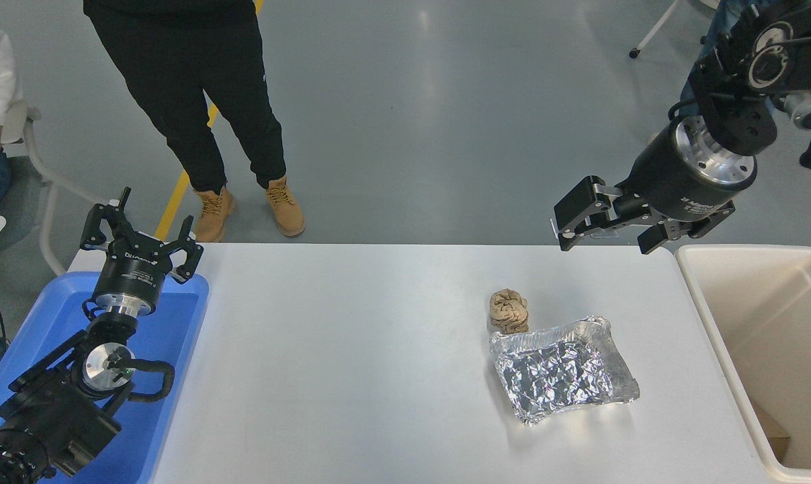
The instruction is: Pick up foil plate and place in dustbin
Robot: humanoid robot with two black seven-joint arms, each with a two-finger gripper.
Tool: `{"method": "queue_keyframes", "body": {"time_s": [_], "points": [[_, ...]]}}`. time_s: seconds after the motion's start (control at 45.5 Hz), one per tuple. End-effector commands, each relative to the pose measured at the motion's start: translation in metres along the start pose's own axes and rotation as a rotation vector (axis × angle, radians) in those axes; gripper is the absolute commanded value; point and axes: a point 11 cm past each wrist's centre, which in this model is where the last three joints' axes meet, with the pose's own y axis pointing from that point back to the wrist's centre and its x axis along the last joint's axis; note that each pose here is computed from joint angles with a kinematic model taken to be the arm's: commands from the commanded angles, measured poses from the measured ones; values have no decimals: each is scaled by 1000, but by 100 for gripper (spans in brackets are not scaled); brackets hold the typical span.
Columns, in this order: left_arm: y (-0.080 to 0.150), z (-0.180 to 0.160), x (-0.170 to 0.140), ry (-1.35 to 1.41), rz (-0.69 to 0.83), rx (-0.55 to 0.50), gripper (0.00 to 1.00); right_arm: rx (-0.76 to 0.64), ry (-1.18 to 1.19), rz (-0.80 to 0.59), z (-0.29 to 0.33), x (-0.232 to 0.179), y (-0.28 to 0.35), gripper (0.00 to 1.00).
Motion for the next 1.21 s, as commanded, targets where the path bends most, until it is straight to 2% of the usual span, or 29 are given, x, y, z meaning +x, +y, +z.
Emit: {"method": "queue_keyframes", "body": {"time_s": [0.0, 0.791, 1.187], "points": [[0, 0, 0, 0, 0, 0, 99, -1, -2, -1, 1, 0, -1, 100], [0, 0, 0, 1, -1, -1, 99, -18, -29, 12, 14, 8, -8, 100], [0, 0, 0, 1, -1, -1, 99, 29, -118, 15, 35, 10, -20, 100]]}}
